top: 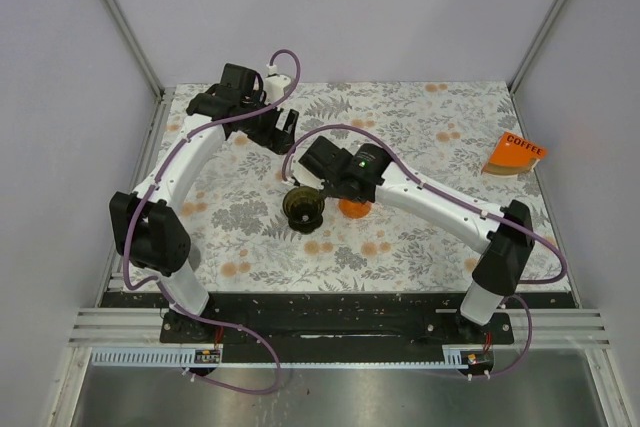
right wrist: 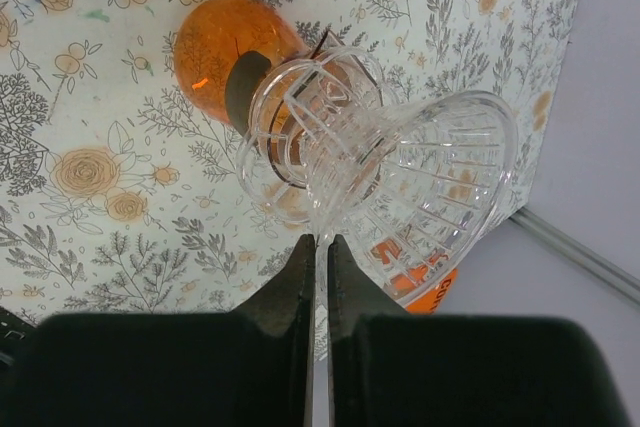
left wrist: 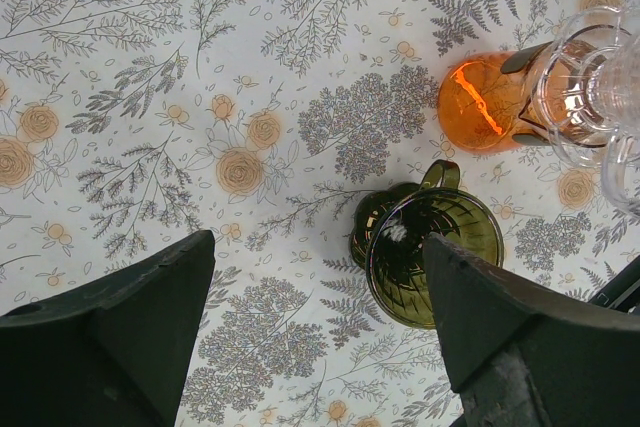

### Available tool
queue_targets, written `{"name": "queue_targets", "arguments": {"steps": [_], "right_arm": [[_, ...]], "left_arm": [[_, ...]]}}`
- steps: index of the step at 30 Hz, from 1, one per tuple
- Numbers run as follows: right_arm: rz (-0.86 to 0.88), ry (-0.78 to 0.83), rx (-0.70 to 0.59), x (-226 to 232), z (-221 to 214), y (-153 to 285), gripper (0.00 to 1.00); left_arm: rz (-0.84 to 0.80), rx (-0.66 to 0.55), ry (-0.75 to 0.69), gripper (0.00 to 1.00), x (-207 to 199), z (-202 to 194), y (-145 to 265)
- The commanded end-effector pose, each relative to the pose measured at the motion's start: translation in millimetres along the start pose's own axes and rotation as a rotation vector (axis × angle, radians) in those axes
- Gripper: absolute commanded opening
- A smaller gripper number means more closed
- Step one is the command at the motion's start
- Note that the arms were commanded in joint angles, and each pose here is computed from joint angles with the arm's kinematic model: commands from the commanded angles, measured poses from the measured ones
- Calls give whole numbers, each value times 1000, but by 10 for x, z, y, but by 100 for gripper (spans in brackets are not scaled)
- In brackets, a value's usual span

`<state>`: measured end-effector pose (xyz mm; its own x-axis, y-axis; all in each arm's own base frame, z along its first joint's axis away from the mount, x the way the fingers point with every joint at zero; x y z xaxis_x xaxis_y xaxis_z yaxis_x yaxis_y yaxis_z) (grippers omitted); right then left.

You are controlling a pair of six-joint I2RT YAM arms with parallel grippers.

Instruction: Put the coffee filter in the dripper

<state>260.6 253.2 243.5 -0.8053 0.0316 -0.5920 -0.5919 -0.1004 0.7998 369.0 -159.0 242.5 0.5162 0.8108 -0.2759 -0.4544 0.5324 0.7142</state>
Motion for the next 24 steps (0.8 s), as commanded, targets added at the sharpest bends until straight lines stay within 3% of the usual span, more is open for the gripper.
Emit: {"name": "queue_targets", "arguments": {"steps": [1,10,11,16,21,24], "right_arm": [[4,-13,-30,17,110,-48,0],[4,-7,-34,23,157,-128,0],[5,-5,-28,26,151,-134,3],[-9,-5,36,23,83,-144,39],[-23,-34,32,-23,76,-79,59],[-34,-79,-12,-95,136,43,65]], "left_arm": [[-19,-75,-42,88,-56,134,138],[-22,-70,-41,88,-43,121,125],[-20,-69,-40,88,-39,115,119],[-21,-63,-43,88,-38,98,103],[-20,-58,-46,88,-34,80,103],[-16,-59,-45,88,-22,75,113]]}}
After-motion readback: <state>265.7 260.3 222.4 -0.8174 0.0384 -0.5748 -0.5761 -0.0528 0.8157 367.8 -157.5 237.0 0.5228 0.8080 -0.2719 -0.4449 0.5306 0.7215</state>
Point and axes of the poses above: each gripper's point midway between its finger pads, its own y axis back along the fingers, its own x axis along the line the jaws close on, z = x × y, the point moved 4 cm from there along y, back along the fingers, and after that the axes turned 10 degrees about y, right-handed, at the moved point
